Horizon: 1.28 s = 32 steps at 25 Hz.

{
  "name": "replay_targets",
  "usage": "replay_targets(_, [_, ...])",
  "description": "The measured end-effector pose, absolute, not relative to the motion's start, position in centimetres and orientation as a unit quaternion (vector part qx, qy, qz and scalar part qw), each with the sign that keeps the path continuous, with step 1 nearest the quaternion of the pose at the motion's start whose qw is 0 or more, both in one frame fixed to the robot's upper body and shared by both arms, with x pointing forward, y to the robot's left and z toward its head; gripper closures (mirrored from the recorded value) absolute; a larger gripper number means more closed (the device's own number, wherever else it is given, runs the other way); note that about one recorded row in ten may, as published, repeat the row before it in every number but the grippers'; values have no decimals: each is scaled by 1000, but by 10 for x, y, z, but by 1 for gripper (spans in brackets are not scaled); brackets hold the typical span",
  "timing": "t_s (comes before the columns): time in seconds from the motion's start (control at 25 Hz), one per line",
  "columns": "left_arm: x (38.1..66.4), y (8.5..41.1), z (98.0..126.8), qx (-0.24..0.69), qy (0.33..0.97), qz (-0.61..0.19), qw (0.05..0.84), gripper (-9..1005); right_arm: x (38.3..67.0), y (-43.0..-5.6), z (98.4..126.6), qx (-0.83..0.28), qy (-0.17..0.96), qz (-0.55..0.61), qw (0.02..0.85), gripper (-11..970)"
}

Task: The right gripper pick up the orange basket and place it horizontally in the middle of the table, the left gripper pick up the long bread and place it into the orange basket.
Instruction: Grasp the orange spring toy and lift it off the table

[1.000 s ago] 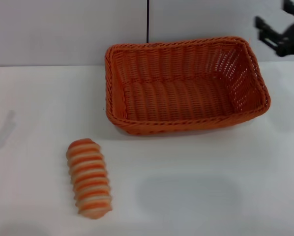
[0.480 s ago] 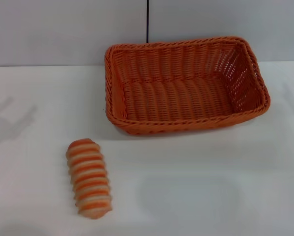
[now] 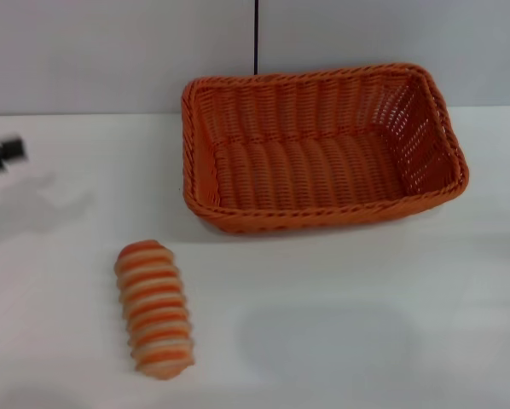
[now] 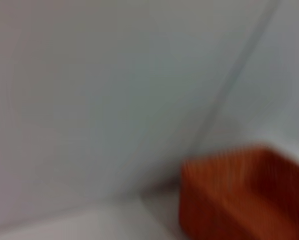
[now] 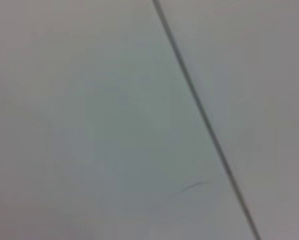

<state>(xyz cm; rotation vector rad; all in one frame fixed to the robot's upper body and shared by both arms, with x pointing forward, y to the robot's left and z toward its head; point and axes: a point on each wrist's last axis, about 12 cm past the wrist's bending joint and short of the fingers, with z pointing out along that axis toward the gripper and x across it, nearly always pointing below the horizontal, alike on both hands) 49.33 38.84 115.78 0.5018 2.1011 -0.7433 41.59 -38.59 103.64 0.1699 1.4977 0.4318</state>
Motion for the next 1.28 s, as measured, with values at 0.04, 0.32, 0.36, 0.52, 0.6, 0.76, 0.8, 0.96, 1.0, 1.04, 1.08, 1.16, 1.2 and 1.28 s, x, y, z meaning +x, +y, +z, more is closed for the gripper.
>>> replay_targets(0.04, [493, 388, 1158, 200, 837, -296, 416, 183, 416, -386, 1036, 77, 674, 194, 708, 293])
replay_targets(0.32, [521, 349, 1148, 269, 853, -328, 305, 182, 399, -390, 1028, 87, 671, 179, 715, 293])
replay_targets(0.36, [524, 344, 1146, 273, 853, -336, 292, 182, 397, -391, 1027, 87, 672, 177, 714, 293])
replay_targets(0.52, [533, 328, 1135, 280, 862, -338, 254, 182, 394, -391, 1024, 91, 677, 175, 709, 293])
replay_targets(0.6, [535, 321, 1127, 285, 865, -337, 238, 183, 392, -390, 1021, 91, 680, 172, 707, 293])
replay_targets(0.76, [536, 318, 1118, 281, 867, -337, 238, 183, 392, -390, 1021, 87, 681, 168, 707, 293])
replay_targets(0.8, [536, 317, 1115, 279, 867, -336, 240, 183, 392, -390, 1021, 86, 681, 168, 708, 293])
replay_targets(0.96, [537, 318, 1101, 273, 869, -328, 250, 184, 392, -389, 1020, 88, 682, 170, 706, 293])
replay_targets(1.0, [537, 318, 1094, 272, 870, -323, 255, 184, 392, -389, 1020, 88, 681, 171, 706, 293])
replay_targets(1.04, [537, 318, 1094, 272, 870, -323, 255, 184, 392, -389, 1020, 88, 681, 171, 706, 293])
replay_targets(1.08, [537, 320, 1090, 271, 872, -314, 260, 184, 392, -388, 1020, 87, 680, 172, 707, 293])
replay_targets(1.16, [537, 320, 1088, 272, 873, -308, 262, 184, 392, -388, 1020, 87, 680, 172, 707, 293])
replay_targets(1.2, [536, 320, 1084, 273, 876, -303, 260, 185, 392, -388, 1020, 86, 679, 172, 708, 293])
replay_targets(1.28, [536, 319, 1081, 275, 877, -301, 255, 185, 392, -388, 1021, 86, 679, 173, 709, 293])
